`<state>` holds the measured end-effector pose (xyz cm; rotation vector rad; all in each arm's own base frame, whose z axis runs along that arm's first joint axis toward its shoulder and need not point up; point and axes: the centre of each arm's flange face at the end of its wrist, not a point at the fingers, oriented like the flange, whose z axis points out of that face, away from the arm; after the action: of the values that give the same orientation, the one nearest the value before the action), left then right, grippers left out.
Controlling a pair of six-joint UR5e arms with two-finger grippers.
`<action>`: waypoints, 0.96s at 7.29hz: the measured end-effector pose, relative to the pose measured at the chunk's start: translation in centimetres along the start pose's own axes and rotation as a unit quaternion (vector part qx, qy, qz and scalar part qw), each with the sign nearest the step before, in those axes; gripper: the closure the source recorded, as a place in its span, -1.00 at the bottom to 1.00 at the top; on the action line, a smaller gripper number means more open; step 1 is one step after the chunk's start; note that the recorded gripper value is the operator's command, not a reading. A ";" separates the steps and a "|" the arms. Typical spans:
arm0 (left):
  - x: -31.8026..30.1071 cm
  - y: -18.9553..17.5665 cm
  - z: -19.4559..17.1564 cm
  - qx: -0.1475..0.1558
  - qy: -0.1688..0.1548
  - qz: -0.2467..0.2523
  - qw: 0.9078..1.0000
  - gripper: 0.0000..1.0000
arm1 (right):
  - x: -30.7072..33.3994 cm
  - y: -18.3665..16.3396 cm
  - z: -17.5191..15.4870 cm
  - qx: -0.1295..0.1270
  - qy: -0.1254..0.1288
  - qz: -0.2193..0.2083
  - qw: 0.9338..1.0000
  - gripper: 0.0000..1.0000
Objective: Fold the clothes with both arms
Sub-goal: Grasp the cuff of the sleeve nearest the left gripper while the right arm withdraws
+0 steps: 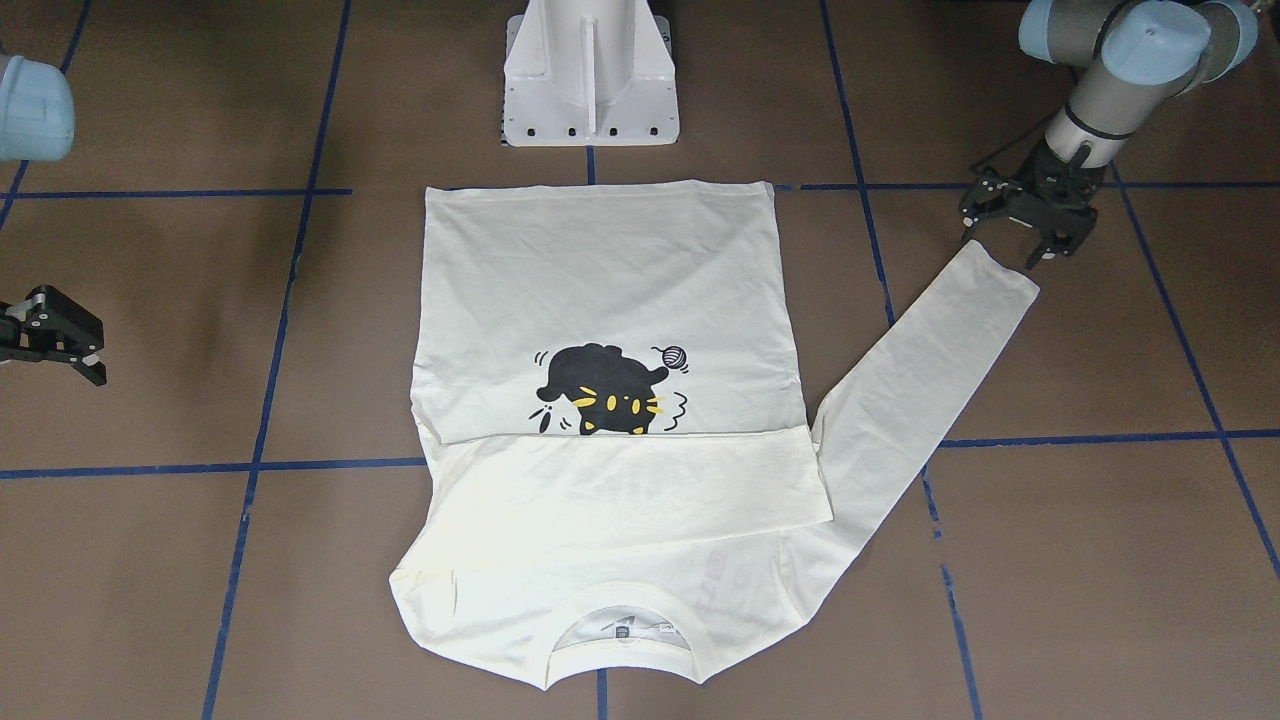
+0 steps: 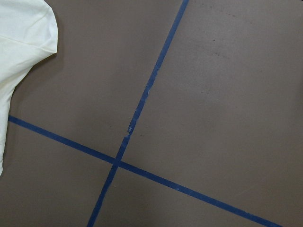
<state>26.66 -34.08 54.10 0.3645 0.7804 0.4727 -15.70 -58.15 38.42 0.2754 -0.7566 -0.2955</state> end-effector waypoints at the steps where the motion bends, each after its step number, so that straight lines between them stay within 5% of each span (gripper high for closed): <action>1: 0.6 0.4 0.7 -0.004 -0.004 0.002 1.000 -0.70 | 0.1 0.1 0.0 0.000 0.001 0.001 1.000 -1.00; 4: 1.3 1.3 2.0 -0.017 -0.005 0.005 1.000 -0.54 | 0.2 0.2 0.0 0.000 0.002 0.004 1.000 -1.00; 6: 1.6 1.6 2.5 -0.024 -0.005 0.003 1.000 -0.30 | 0.4 0.3 0.1 -0.001 0.002 0.006 1.000 -1.00; 7: 1.6 1.7 2.7 -0.026 -0.006 0.002 1.000 -0.02 | 0.4 0.4 0.2 -0.002 0.003 0.007 1.000 -1.00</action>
<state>29.17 -32.18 55.82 0.3204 0.7536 0.4940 -15.46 -57.97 38.96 0.2673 -0.7519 -0.2831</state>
